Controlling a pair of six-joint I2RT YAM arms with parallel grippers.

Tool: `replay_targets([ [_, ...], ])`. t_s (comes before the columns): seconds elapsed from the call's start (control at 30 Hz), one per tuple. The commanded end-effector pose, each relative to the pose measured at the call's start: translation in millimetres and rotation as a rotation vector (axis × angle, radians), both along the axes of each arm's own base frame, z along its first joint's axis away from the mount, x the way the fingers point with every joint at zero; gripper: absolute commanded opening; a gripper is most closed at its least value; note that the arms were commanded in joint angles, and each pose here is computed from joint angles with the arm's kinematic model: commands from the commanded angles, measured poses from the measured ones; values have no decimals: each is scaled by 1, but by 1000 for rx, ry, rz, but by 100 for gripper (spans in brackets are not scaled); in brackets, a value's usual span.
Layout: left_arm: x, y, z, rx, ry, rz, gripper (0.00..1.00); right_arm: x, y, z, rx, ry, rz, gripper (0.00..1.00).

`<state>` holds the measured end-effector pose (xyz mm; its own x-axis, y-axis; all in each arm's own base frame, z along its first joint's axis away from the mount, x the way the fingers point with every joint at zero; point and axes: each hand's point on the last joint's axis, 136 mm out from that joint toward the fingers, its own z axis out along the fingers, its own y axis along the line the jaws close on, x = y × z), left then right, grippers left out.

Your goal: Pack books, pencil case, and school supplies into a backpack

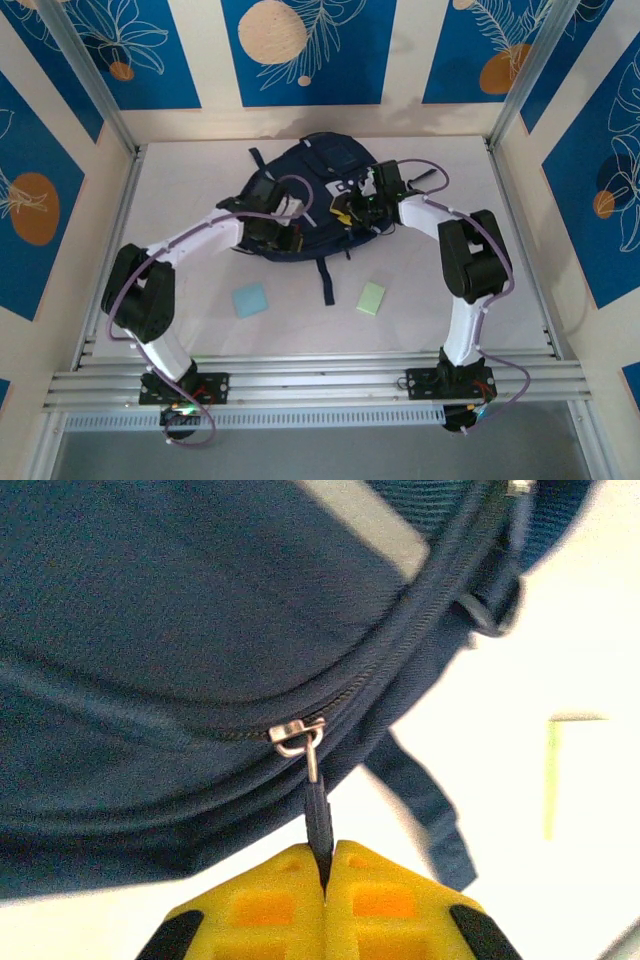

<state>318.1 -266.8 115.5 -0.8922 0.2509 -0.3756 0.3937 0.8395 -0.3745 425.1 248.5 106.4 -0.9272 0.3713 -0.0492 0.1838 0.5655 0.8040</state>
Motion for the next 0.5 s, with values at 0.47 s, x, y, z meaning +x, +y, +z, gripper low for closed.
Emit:
replay_targets([
  [0.47, -14, -116, 48, -307, -19, -142, 0, -93, -42, 20, -35, 93, -42, 59],
])
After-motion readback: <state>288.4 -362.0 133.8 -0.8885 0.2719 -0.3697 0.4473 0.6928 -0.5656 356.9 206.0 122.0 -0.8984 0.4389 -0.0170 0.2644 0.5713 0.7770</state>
